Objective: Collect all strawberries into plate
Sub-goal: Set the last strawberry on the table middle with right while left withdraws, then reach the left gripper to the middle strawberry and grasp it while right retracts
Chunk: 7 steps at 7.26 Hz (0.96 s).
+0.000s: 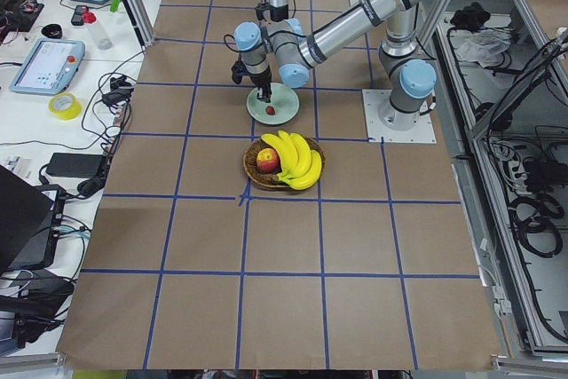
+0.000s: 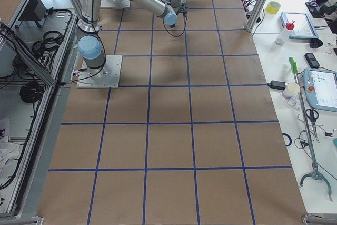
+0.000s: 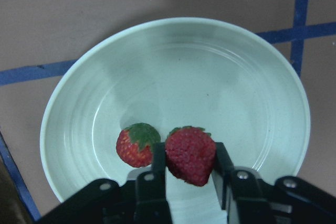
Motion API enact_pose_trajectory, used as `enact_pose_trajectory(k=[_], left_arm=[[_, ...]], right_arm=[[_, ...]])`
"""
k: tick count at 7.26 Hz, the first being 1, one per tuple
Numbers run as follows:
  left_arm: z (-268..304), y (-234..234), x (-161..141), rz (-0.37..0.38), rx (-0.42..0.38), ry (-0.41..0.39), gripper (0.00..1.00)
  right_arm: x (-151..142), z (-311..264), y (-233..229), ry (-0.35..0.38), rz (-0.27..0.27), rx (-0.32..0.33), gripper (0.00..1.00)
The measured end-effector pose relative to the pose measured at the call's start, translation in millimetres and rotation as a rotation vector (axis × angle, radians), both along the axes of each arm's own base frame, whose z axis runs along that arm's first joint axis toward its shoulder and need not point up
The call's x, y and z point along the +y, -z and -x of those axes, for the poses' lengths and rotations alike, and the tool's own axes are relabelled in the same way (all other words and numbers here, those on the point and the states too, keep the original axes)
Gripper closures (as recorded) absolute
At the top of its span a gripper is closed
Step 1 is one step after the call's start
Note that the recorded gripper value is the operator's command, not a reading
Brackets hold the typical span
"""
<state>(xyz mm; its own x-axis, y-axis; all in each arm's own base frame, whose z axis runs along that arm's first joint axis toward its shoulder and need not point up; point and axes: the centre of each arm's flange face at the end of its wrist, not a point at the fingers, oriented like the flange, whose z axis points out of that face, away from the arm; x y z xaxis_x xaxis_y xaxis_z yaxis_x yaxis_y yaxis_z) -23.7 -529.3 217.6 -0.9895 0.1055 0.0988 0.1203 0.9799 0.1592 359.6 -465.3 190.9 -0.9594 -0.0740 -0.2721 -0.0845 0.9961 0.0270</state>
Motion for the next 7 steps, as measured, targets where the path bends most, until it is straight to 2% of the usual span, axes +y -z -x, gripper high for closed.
enact_pose_trajectory(k=[3, 4, 6, 7], left_arm=[[3.9, -28.2, -9.6, 0.047, -0.012, 0.001, 0.00], [14.0, -42.2, -12.2, 0.064, 0.009, -0.012, 0.00], [68.3, -61.2, -10.4, 0.072, 0.100, -0.141, 0.00], [111.8, -63.4, -4.5, 0.069, 0.117, -0.174, 0.00]], right_arm=[[-13.8, 41.0, -69.4, -0.012, 0.046, 0.072, 0.00], [-27.6, 71.5, -95.2, -0.030, 0.030, 0.107, 0.00], [-58.4, 141.3, -168.5, -0.113, -0.018, 0.178, 0.00], [-70.1, 166.5, -203.7, -0.132, -0.013, 0.209, 0.00]])
